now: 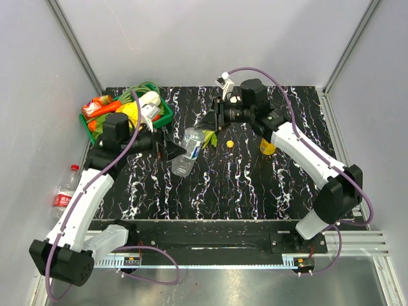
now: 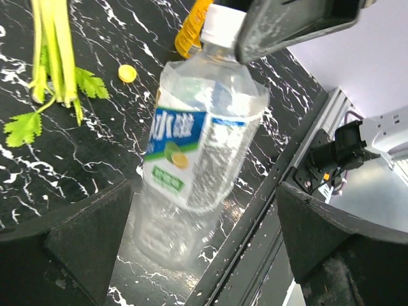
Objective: Unscrew the bottle caps
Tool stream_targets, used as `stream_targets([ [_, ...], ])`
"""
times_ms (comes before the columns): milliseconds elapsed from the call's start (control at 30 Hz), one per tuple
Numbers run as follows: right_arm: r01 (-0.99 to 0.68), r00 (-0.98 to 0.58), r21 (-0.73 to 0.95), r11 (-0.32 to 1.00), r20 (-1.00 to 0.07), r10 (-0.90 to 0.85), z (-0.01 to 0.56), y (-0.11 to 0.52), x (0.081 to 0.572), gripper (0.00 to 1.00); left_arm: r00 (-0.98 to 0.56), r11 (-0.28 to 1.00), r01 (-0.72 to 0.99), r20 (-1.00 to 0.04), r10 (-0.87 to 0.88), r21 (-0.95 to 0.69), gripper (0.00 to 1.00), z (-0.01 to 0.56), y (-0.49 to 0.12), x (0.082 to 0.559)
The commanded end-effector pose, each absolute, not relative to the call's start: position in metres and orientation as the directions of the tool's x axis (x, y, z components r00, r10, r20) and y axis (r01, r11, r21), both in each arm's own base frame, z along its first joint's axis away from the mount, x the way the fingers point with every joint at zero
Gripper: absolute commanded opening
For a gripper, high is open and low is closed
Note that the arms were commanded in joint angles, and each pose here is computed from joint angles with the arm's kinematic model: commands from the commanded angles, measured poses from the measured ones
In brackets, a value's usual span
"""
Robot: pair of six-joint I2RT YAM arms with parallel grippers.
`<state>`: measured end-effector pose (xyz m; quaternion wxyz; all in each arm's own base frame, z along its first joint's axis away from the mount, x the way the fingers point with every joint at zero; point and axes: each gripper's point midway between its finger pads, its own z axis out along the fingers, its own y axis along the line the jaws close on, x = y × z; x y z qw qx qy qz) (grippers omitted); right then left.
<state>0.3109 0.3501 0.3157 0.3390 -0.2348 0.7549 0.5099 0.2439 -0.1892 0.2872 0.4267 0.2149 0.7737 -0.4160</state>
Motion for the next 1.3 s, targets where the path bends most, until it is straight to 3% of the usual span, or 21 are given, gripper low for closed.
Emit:
stream_targets([
  [0, -0.744, -0.652, 0.637, 0.202, -0.758, -0.008, 0.364, 0.345, 0.272, 0.00, -0.454, 0.483, 0.783, -0.891, 0.016, -0.391, 0.99, 0.306, -0.210, 0.247],
  [267, -0.751, -0.639, 0.634, 0.184, -0.768, 0.038, 0.383, 0.335, 0.271, 0.00, -0.471, 0.376, 0.823, -0.882, 0.030, -0.426, 0.99, 0.295, -0.237, 0.234],
  [500, -0.753, -0.618, 0.627, 0.201, -0.778, 0.112, 0.393, 0.326, 0.277, 0.00, -0.499, 0.290, 0.838, -0.864, 0.066, -0.462, 0.90, 0.281, -0.253, 0.217],
  [767, -0.748, -0.604, 0.623, 0.229, -0.782, 0.154, 0.394, 0.320, 0.283, 0.01, -0.504, 0.274, 0.838, -0.862, 0.055, -0.472, 0.56, 0.279, -0.257, 0.214],
  [900, -0.771, -0.564, 0.594, 0.230, -0.804, 0.189, 0.403, 0.317, 0.284, 0.18, -0.497, 0.300, 0.834, -0.867, 0.046, -0.463, 0.52, 0.281, -0.256, 0.216],
  [1100, -0.789, -0.531, 0.576, 0.213, -0.814, 0.234, 0.412, 0.314, 0.282, 0.75, -0.459, 0.402, 0.822, -0.887, 0.050, -0.402, 0.51, 0.283, -0.248, 0.224],
  [1200, -0.810, -0.499, 0.556, 0.188, -0.821, 0.277, 0.423, 0.310, 0.279, 0.95, -0.440, 0.456, 0.810, -0.897, 0.055, -0.369, 0.50, 0.285, -0.243, 0.226],
  [1267, -0.809, -0.485, 0.557, 0.186, -0.813, 0.323, 0.428, 0.306, 0.280, 1.00, -0.430, 0.490, 0.799, -0.901, 0.060, -0.349, 0.50, 0.285, -0.240, 0.228],
])
